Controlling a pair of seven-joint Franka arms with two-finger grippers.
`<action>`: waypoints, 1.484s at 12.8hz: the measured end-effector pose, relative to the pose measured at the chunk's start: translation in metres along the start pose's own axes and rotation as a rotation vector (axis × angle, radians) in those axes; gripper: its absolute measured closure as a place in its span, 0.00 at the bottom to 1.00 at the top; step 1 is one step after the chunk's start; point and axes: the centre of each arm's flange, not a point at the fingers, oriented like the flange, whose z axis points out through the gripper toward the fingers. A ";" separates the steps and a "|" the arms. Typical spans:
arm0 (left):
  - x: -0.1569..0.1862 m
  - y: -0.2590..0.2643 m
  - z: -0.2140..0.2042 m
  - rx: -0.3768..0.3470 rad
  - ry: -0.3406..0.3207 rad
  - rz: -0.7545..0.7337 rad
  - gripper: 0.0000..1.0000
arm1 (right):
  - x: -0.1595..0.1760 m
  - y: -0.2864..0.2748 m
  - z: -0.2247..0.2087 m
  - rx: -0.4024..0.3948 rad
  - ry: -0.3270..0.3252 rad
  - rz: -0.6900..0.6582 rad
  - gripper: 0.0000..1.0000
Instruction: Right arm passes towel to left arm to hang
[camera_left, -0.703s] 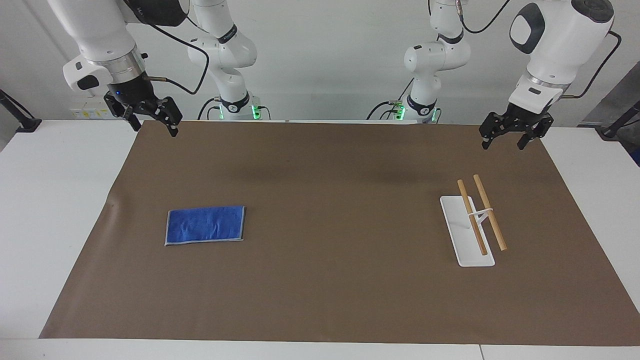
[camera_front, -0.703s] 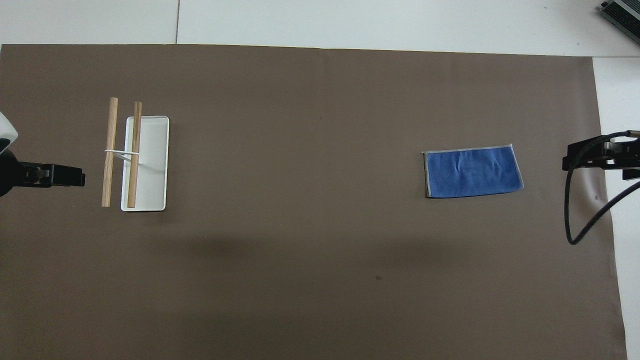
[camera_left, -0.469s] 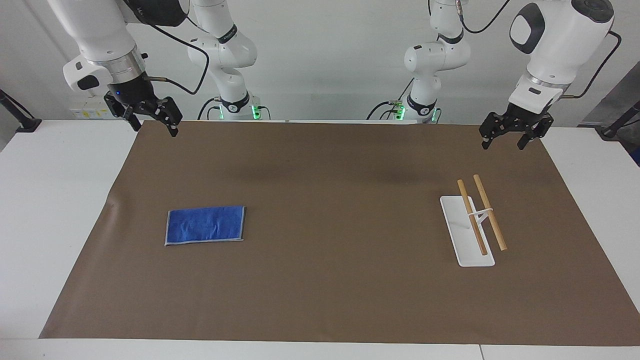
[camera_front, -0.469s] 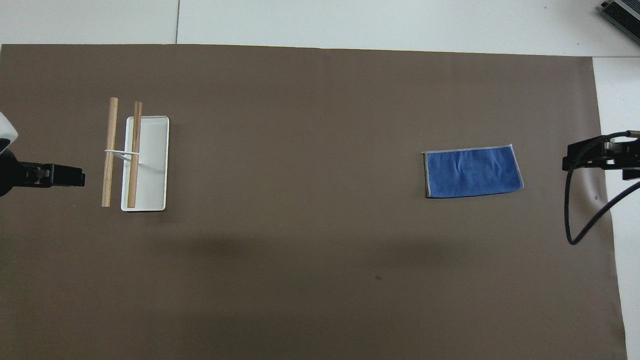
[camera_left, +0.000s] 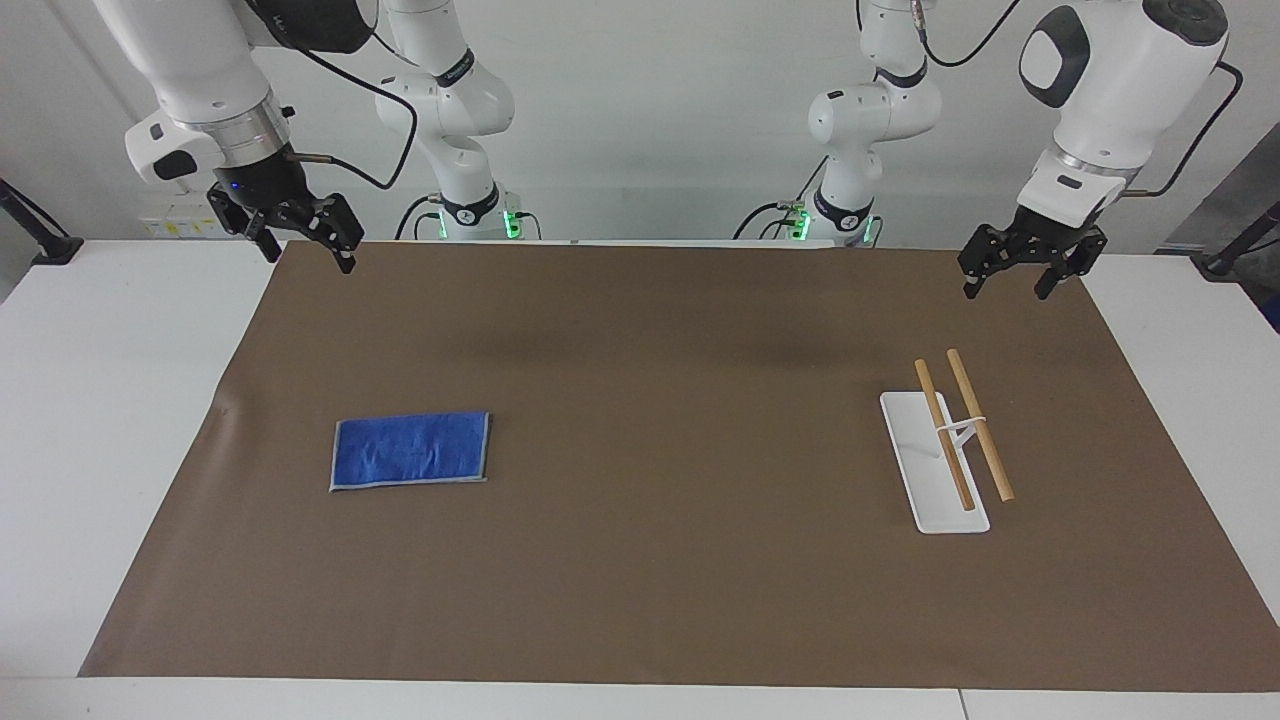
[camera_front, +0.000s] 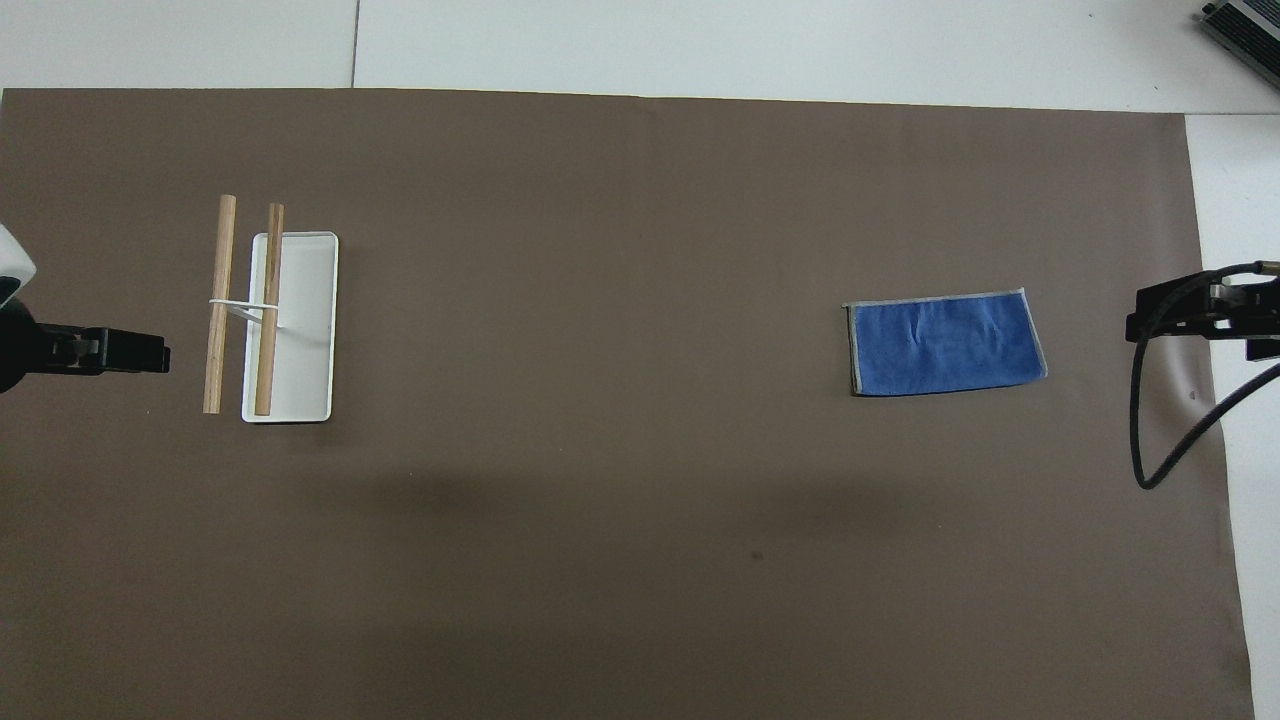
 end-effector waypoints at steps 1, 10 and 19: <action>0.000 0.000 0.000 0.000 0.000 0.000 0.00 | 0.000 0.000 0.000 0.000 0.000 0.000 0.00; 0.000 0.000 0.000 0.000 0.000 0.000 0.00 | 0.004 -0.002 0.004 0.007 0.035 -0.002 0.00; 0.000 0.000 0.000 0.000 0.000 0.000 0.00 | 0.021 0.015 0.130 0.026 0.154 -0.093 0.00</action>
